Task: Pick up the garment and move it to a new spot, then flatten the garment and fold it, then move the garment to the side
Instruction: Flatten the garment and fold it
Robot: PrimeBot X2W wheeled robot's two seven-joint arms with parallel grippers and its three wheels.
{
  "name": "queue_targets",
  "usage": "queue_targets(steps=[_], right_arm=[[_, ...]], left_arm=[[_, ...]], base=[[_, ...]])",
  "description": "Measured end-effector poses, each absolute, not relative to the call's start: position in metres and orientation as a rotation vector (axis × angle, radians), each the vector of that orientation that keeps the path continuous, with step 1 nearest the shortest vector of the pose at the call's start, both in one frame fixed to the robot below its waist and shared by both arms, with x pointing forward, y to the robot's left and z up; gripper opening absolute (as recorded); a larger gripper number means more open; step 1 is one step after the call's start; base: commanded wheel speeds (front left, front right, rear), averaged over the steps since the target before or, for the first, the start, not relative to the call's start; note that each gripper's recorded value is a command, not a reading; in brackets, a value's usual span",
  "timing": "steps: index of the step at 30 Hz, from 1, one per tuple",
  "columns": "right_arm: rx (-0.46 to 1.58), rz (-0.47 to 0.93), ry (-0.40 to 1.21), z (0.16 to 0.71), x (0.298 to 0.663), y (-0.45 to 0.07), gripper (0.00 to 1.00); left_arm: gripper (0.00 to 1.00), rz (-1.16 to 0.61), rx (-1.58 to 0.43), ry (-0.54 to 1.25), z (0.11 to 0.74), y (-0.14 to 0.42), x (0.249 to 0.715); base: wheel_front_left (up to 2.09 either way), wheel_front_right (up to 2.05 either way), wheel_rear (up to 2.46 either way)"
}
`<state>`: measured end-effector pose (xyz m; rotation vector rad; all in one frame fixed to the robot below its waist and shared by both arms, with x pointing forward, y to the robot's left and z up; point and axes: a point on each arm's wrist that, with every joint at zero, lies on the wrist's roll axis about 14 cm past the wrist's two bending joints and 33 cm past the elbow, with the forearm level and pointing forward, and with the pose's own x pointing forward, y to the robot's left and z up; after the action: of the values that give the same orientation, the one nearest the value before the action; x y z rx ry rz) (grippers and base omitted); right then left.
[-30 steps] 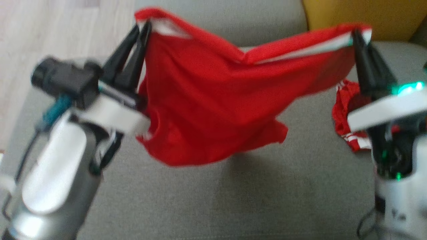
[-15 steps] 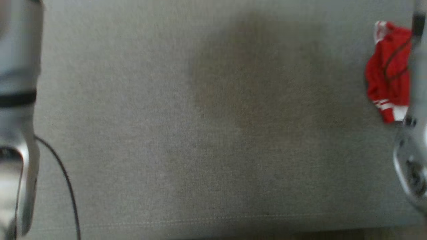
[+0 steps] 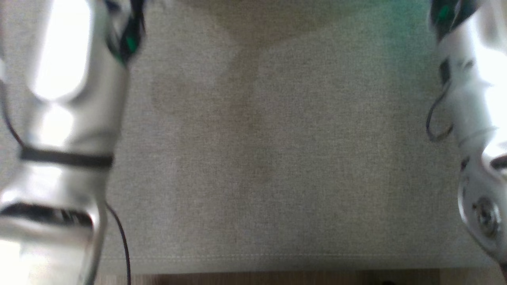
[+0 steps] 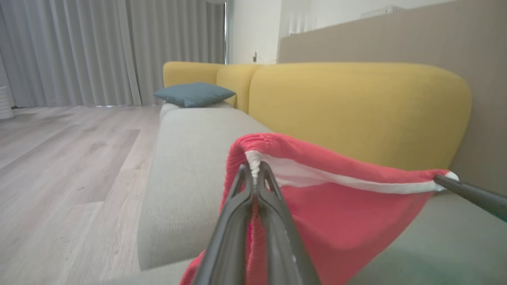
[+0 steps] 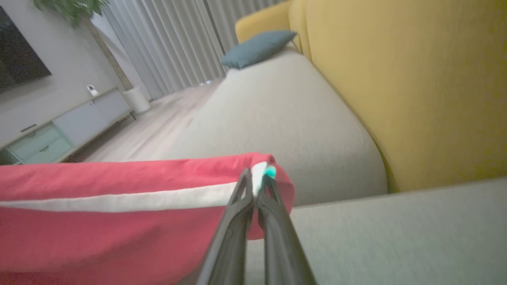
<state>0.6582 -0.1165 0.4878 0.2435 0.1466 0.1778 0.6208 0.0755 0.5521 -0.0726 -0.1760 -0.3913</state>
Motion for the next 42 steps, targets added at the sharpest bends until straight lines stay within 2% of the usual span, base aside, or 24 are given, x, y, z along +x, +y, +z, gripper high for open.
queue_targets(steps=[4,5,13,27,42], right_arm=[[0.234,0.169,0.266,0.452,0.629,-0.122,0.00],[0.234,0.169,0.266,0.452,0.629,-0.122,0.00],[0.166,0.202,0.449,0.421,0.558,-0.133,0.00],[0.061,0.280,0.616,0.426,0.457,-0.170,0.00],[0.066,0.309,0.847,0.407,0.349,-0.216,0.00]], left_arm=[[0.00,-0.471,-0.034,-0.091,0.516,0.055,0.579],[0.00,-0.471,-0.034,-0.091,0.516,0.055,0.579],[0.00,-0.557,-0.038,0.014,0.486,0.040,0.495],[0.00,-0.626,-0.043,0.018,0.490,0.028,0.394],[0.00,-0.686,-0.128,0.035,0.485,0.009,0.292]], base=[[0.00,0.00,0.00],[0.00,0.00,0.00],[0.00,0.00,0.00],[0.00,0.00,0.00],[0.00,0.00,0.00]])
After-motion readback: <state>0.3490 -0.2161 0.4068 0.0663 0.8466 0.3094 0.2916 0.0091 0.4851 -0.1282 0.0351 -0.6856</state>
